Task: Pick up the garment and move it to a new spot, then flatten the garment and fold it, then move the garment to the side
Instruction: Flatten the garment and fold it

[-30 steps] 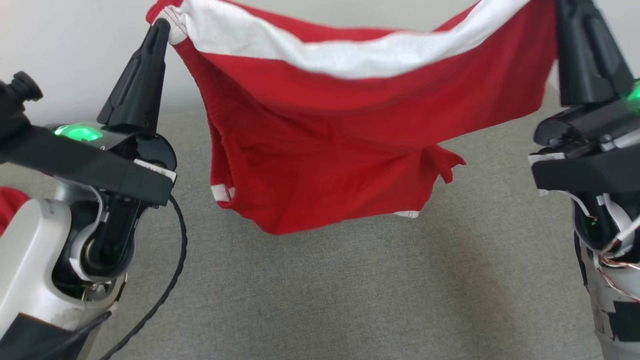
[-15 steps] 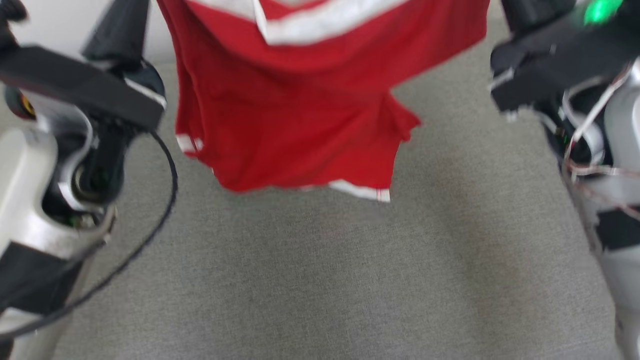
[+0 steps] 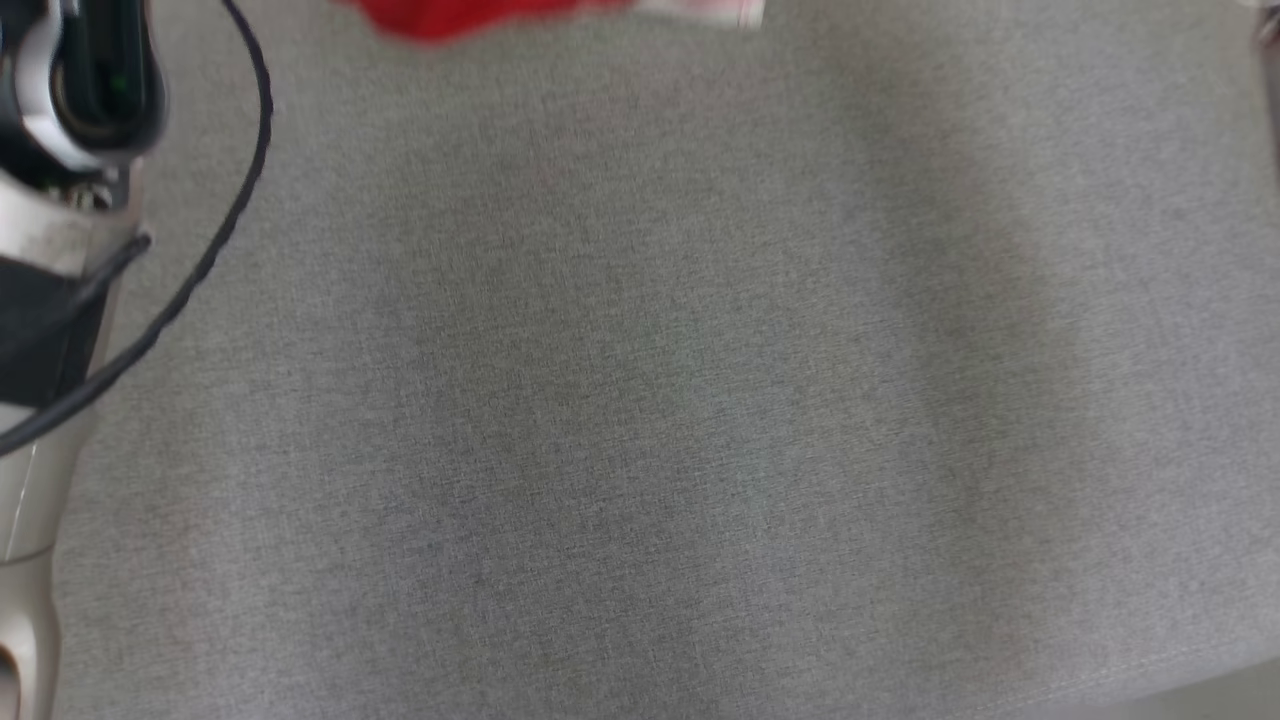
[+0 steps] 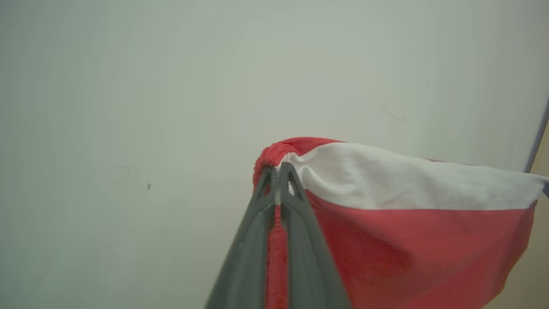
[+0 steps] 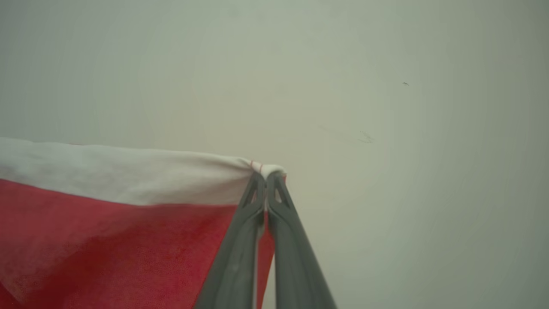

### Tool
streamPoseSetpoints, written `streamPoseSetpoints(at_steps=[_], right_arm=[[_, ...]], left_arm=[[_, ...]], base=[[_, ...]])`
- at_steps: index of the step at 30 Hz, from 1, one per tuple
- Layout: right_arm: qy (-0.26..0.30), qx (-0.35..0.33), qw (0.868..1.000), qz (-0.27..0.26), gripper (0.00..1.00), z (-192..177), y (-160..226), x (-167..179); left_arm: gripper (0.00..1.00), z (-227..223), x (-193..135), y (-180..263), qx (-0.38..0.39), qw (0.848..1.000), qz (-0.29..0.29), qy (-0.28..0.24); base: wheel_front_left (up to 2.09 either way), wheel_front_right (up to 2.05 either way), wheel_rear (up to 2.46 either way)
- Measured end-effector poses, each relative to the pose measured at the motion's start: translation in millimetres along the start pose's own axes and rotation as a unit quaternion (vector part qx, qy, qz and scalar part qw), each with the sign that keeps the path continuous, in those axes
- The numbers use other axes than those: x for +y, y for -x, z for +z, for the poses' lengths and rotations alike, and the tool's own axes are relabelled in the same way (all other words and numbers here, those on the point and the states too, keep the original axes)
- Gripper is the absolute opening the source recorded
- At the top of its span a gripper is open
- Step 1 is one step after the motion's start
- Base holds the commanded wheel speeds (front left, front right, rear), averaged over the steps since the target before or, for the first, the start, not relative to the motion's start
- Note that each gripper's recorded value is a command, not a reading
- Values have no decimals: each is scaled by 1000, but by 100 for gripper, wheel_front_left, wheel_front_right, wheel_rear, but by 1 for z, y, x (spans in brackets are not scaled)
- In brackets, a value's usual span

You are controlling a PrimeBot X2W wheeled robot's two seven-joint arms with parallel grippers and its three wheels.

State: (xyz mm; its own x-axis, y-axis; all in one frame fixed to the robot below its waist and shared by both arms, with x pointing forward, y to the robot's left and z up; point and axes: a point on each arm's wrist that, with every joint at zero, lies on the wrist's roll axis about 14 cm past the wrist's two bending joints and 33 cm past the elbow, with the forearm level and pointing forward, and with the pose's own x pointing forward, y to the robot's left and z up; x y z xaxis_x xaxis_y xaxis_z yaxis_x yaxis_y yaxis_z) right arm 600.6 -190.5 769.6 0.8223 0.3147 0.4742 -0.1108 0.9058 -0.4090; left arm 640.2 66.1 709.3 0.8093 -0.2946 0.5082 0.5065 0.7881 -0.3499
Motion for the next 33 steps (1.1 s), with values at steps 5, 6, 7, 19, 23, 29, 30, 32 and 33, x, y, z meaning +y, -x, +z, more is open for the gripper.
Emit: streamPoseSetpoints(at_steps=[5,6,7,19,23,29,30,32,33], right_arm=[[22,-22,999,-12,0,-5,-14,-4],[23,-16,1000,-9,0,-12,-15,0],[19,-8,1000,-7,0,-21,-14,3],[-33,108,992,54,0,-129,37,58],[-48,161,984,55,0,-139,69,50],[-66,281,956,60,0,-154,149,52],[-66,281,956,60,0,-154,149,52],[-85,311,945,62,0,-156,172,60],[-95,322,940,61,0,-154,181,63]], left_arm=[[0,-5,1,-10,-21,1000,-10,-11],[0,-13,2,-9,-15,1000,-12,-13],[0,-22,5,-8,-7,1000,-12,-17],[0,-136,50,58,118,992,35,20],[0,-144,48,85,147,988,40,25],[0,-169,25,155,243,967,49,60],[0,-169,25,155,243,967,49,60],[0,-171,18,172,266,960,54,70],[0,-172,16,181,278,956,57,73]], base=[[0,0,0],[0,0,0],[0,0,0],[0,0,0],[0,0,0],[0,0,0],[0,0,0],[0,0,0],[0,0,0]])
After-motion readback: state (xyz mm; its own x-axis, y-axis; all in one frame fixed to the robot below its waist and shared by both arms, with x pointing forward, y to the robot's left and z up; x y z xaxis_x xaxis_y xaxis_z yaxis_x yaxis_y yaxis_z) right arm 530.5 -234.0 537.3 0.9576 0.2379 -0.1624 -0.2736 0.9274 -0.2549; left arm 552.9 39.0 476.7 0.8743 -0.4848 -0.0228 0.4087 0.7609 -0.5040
